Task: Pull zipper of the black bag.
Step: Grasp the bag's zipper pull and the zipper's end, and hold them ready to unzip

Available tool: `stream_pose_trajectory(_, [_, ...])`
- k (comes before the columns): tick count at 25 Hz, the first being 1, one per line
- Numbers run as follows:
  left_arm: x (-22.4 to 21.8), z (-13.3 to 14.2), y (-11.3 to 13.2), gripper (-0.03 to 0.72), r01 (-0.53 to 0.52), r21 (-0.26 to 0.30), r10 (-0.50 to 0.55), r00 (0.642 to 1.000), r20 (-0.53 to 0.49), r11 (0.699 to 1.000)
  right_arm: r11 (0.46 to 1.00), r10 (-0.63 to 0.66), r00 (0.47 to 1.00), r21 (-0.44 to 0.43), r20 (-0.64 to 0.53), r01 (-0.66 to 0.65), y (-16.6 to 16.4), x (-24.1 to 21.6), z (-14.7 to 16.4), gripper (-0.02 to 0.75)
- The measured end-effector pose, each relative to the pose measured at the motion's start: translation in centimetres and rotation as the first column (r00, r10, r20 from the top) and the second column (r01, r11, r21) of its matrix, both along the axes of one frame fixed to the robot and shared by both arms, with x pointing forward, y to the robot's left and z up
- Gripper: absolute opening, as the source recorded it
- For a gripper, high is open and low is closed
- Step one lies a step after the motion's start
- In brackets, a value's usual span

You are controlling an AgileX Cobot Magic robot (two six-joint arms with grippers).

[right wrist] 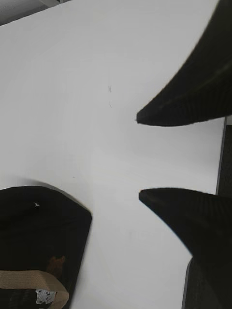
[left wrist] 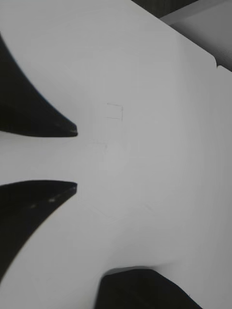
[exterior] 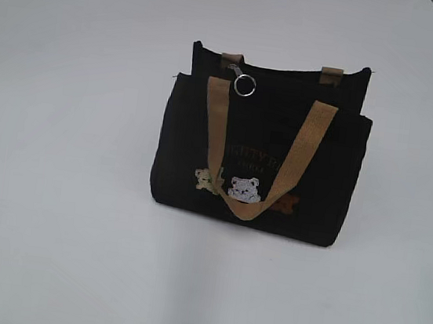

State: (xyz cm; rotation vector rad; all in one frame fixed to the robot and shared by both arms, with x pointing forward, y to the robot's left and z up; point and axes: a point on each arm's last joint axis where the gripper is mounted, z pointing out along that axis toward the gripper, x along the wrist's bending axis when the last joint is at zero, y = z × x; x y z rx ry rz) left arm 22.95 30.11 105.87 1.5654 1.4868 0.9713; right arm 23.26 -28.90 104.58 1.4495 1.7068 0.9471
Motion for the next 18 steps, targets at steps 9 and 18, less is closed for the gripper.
stream_pose_trajectory(9, [0.0, 0.0, 0.0, 0.235, 0.001, -0.001, -0.001, 1.000, 0.000, 1.000, 1.000, 0.000, 1.000, 0.000, 0.000, 0.000, 0.0, 0.0, 0.0, 0.337])
stream_pose_trajectory(18, [6.3, 4.9, -2.9, 0.247, 0.297, -0.098, -0.264, 0.930, 0.257, 0.950, 1.000, 0.000, 1.000, 0.000, 0.000, 0.000, 0.0, 0.0, 0.0, 0.337])
